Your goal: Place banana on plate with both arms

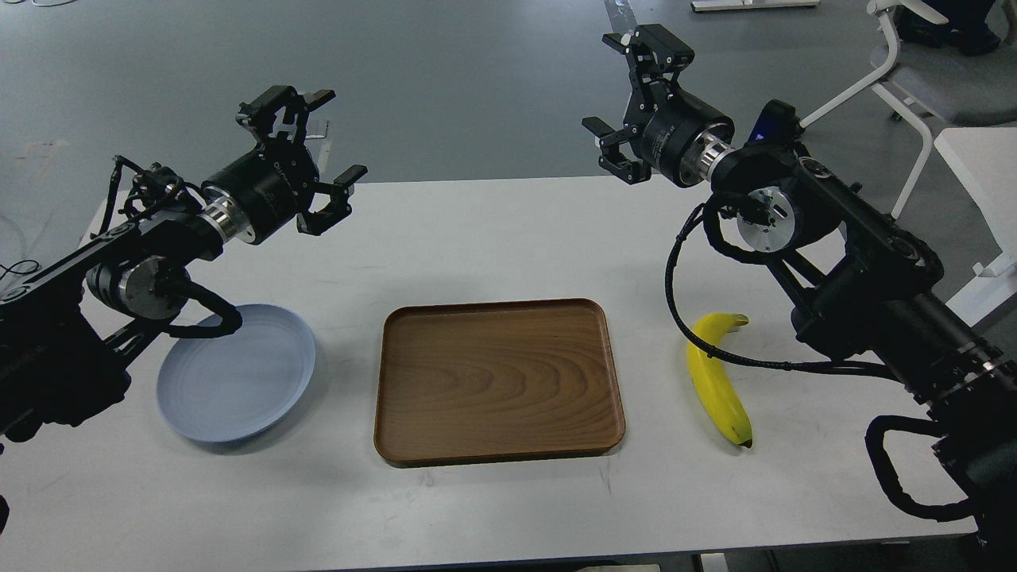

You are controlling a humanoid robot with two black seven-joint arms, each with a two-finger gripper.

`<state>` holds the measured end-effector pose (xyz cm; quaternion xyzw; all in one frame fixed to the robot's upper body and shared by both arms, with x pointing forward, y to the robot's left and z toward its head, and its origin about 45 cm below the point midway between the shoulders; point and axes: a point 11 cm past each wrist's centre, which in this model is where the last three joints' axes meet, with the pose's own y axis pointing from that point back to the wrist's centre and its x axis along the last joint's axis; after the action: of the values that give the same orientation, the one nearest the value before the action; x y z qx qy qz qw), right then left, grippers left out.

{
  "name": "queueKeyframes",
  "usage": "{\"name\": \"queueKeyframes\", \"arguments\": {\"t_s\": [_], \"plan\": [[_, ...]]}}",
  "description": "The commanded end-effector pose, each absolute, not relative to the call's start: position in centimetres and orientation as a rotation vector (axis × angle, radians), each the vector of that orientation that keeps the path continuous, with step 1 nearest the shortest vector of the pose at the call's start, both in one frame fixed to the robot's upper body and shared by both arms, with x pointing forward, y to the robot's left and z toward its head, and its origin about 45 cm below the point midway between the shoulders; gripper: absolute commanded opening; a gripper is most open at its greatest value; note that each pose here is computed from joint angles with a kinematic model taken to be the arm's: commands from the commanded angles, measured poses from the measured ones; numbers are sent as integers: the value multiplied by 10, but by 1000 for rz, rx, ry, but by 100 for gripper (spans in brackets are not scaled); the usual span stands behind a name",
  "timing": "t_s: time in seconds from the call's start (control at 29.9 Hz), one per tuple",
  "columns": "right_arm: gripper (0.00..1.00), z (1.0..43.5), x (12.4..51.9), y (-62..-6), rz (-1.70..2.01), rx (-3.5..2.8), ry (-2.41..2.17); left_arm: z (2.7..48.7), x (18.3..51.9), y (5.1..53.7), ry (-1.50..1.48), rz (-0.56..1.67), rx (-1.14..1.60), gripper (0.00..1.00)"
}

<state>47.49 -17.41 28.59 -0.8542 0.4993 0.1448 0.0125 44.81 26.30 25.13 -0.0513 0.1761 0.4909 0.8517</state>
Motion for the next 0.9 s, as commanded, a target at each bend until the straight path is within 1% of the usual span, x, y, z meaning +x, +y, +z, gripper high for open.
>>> {"name": "queueKeyframes", "arguments": {"t_s": [0.0,0.43,0.63,0.87], "plan": [[100,287,475,-175,457,-2659,1556,250,448,267,378,1048,-83,98],[100,290,476,-174,445,-2645,1545,253,448,264,373,1044,-86,98],[100,290,476,-176,442,-2641,1554,256,444,256,373,1029,-89,98],[100,294,477,-177,440,-2624,1552,258,445,263,365,1047,-85,98]]}}
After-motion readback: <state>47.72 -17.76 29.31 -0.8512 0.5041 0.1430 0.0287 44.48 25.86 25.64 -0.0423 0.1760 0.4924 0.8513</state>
